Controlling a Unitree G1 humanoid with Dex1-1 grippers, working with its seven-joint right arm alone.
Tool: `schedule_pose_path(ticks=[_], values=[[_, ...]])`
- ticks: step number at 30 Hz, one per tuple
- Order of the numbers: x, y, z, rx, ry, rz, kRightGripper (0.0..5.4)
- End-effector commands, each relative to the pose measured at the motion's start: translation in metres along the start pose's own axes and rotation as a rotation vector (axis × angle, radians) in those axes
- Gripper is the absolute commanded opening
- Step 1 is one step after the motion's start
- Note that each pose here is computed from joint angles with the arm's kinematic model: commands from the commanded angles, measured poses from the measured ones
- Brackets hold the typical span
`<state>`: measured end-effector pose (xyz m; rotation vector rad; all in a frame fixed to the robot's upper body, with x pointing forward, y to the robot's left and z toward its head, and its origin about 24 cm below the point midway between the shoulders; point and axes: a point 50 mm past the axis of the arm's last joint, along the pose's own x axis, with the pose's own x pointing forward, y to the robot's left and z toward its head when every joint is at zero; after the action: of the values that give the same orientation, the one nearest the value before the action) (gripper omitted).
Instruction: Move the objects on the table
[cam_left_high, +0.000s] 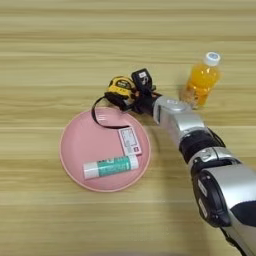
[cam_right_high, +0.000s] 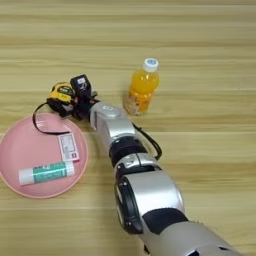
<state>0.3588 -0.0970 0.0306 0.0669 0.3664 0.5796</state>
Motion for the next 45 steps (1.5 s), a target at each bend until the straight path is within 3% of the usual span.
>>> schedule_pose_path(ticks=[1,17,22,33,37,45], values=[[0.006,0.005,0.108,-0.178,-0.308,-0.064,4.71],[0.008,-0.003,0.1,-0.161,-0.259,-0.105,4.71],[0.008,-0.003,0.101,-0.16,-0.259,-0.102,5.33],[0.008,-0.001,0.105,-0.171,-0.283,-0.092,5.37],[0.007,0.001,0.111,-0.206,-0.324,-0.084,5.37],[0.003,0.015,0.122,-0.329,-0.431,-0.008,5.37]])
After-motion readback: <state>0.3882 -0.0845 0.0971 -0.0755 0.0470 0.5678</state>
